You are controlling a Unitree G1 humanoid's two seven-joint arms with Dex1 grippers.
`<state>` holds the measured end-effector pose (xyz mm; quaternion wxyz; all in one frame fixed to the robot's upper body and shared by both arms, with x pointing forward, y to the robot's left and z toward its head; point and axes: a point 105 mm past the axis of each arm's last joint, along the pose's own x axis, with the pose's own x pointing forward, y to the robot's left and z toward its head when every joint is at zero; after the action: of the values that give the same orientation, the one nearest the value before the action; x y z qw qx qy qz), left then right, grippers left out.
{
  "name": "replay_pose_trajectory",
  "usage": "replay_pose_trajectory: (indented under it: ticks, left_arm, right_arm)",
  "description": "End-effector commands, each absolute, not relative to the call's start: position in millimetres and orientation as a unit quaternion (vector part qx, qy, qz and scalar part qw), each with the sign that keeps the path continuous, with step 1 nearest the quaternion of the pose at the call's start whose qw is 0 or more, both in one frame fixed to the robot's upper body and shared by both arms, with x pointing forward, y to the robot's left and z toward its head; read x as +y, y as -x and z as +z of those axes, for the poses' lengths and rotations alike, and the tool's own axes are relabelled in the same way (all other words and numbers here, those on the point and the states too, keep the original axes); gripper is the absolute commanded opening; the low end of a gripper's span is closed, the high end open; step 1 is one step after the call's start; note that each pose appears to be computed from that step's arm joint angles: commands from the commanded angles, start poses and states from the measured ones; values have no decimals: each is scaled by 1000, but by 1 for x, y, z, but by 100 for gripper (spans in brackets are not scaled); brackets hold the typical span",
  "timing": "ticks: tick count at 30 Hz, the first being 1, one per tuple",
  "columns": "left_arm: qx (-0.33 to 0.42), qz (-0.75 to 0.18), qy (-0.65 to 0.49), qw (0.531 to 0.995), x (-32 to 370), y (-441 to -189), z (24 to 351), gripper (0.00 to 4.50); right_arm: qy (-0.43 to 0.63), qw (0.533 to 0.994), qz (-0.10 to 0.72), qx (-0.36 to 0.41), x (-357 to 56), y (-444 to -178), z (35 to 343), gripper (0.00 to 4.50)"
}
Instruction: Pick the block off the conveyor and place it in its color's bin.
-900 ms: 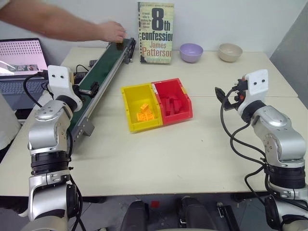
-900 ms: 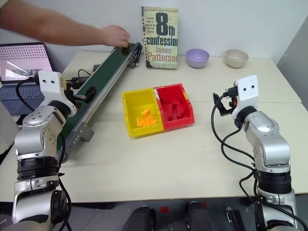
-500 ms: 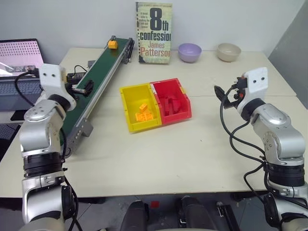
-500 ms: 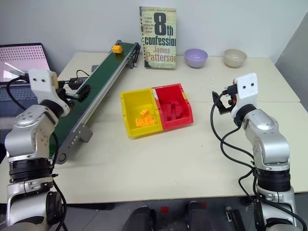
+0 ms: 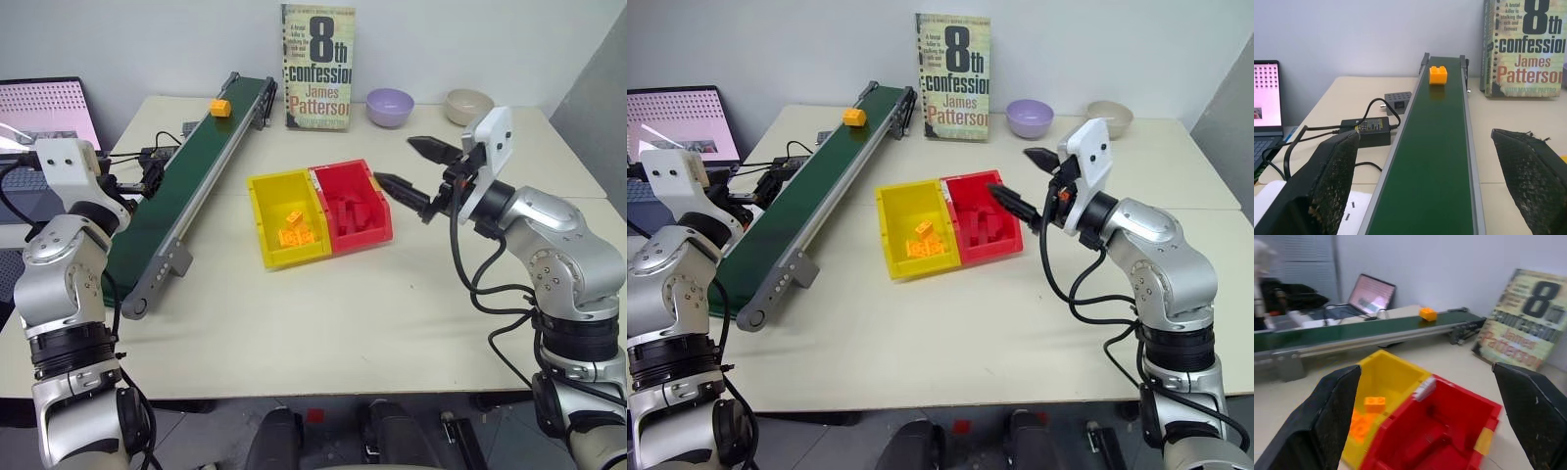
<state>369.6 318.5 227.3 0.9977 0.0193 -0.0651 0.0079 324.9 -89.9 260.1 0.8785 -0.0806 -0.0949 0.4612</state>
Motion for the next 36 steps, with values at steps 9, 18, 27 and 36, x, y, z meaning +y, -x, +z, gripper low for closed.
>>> replay_pose_trajectory:
  ticks: [9, 18, 27, 36]
  left_arm:
    - [-52, -4, -42, 998, 316, -369, 225, 449]
    - [-32, 5, -37, 999, 318, -372, 215, 449]
    - [-20, 10, -24, 999, 319, -378, 207, 449]
    - [-4, 5, -18, 1000, 317, -385, 199, 449]
  right_arm:
    - [102, 818, 558, -91, -71, -295, 265, 450]
    - [100, 801, 584, -82, -64, -284, 261, 450]
    - [101, 803, 582, -79, -64, -280, 260, 450]
    - [108, 798, 588, -74, -64, -274, 260, 450]
